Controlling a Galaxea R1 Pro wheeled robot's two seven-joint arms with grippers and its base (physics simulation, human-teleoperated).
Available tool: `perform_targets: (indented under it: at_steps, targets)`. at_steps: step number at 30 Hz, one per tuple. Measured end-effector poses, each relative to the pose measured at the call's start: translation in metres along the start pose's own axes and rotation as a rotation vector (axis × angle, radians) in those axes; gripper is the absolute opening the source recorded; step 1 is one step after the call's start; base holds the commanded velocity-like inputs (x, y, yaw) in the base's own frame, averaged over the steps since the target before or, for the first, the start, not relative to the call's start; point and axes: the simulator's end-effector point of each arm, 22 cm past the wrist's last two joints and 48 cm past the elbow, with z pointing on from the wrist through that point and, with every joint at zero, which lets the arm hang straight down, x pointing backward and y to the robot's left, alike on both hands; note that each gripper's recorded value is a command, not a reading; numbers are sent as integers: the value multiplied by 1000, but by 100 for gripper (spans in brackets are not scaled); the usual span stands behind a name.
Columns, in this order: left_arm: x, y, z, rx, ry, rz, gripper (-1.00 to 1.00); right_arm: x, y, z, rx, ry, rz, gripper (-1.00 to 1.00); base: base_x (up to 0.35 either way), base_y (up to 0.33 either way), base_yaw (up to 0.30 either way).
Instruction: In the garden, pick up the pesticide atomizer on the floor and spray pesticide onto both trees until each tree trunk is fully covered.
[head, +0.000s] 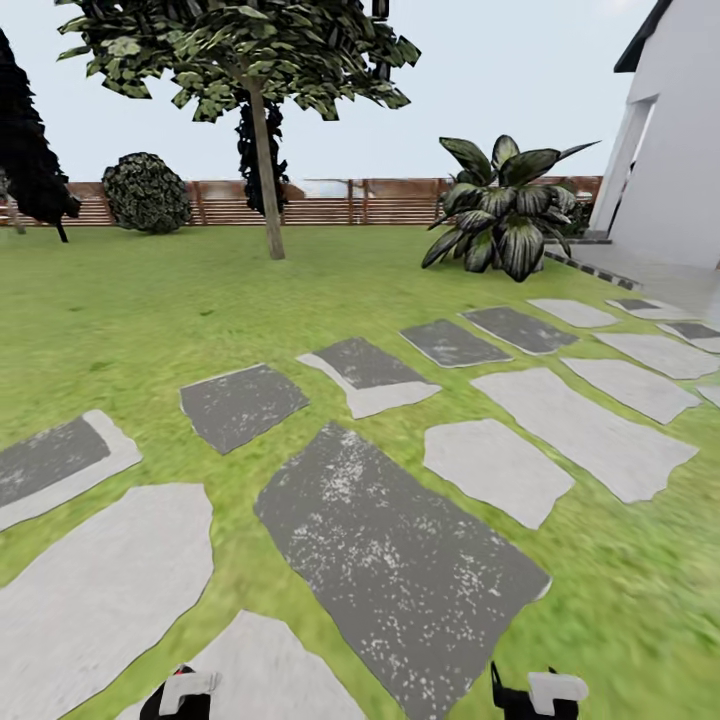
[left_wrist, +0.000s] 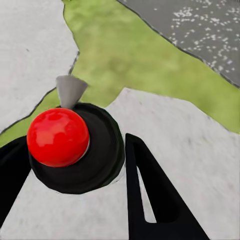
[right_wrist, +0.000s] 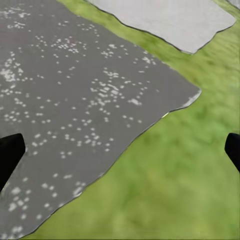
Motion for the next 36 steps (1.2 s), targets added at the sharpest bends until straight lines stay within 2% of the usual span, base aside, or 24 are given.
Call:
perform_targets:
  at_steps: [10, 31, 36]
  targets:
    - [0, 0, 0, 1, 0, 1, -100, 0, 0, 0, -1, 1, -1, 100, 340, 0, 247]
    - [6, -1, -2, 2, 13, 1, -100, 0, 0, 0, -1, 1, -2, 100, 340, 0, 11]
    - [6, -1, -2, 2, 12, 1, -100, 0, 0, 0, -1, 1, -2, 100, 340, 0, 160]
